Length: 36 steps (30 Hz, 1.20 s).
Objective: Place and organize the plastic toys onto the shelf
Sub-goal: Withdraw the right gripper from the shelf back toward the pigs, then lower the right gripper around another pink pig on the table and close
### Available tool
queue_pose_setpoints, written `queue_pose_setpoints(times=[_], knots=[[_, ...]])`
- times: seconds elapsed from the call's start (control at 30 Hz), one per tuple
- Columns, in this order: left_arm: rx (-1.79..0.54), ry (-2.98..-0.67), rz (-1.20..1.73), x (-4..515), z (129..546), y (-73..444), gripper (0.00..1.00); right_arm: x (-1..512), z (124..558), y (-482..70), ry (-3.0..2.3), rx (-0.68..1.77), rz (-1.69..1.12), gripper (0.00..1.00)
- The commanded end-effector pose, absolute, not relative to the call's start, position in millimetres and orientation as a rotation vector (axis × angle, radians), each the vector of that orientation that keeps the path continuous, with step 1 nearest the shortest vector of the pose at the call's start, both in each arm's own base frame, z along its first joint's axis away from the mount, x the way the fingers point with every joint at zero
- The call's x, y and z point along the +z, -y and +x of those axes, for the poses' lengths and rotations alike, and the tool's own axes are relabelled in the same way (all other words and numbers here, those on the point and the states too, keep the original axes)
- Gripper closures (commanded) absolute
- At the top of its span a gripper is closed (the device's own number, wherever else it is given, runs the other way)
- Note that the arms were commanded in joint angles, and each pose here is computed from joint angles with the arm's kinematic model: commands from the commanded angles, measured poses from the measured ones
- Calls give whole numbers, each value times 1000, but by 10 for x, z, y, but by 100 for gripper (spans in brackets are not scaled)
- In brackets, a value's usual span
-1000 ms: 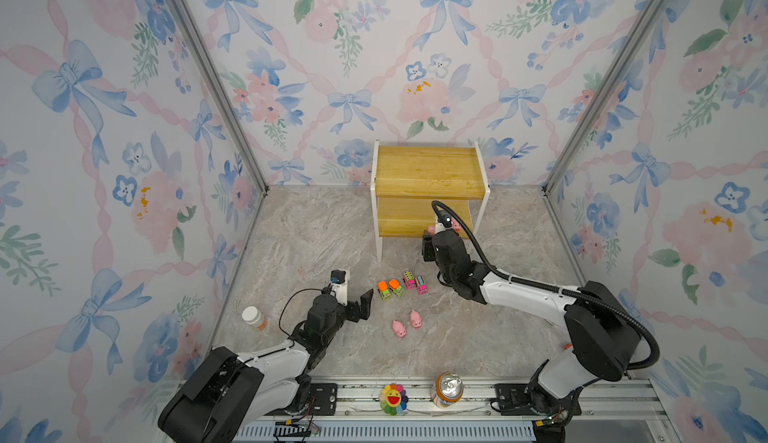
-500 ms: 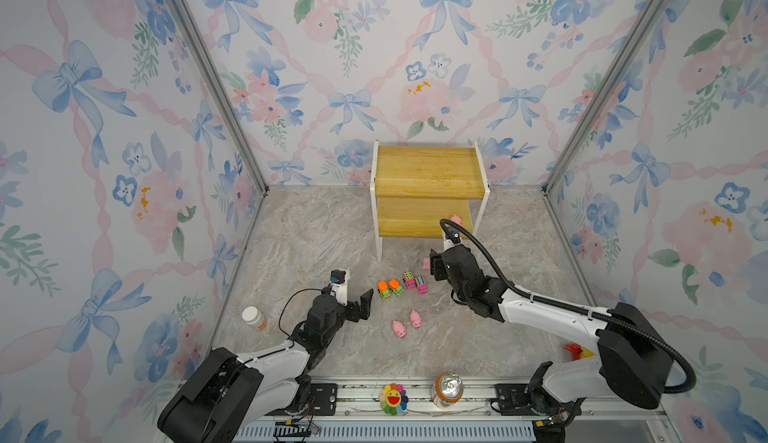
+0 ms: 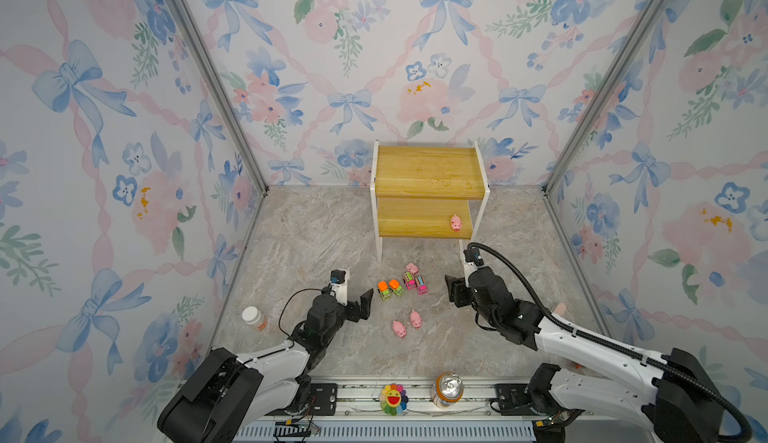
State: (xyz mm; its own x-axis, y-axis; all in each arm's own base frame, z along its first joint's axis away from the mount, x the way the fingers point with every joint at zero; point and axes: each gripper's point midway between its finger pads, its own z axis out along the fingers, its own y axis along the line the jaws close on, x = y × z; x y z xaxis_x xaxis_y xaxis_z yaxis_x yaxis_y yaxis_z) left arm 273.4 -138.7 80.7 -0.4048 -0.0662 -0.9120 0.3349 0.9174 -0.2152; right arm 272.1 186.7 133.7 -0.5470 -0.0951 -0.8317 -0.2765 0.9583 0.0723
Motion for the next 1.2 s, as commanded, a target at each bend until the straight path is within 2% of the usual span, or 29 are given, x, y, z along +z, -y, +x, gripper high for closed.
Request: queue_pose_setpoints(times=[0.0,0.4,0.87,1.17], knots=[[-446,-1945,208,810,2735,1414,2,1166,2609,-1906,-2212,312,-273,31],[-469,-1948,202,807,2715,1433,2,838,2230,-2519,-2359,465,-677,32],[-478,-1955,208,788,2700,1451,2,463,1909,-2998,-2426,498,-854,33],[-469,-1960,213,770,2700,1445,2,312,1940,-3098,-2441,455,-852,36]])
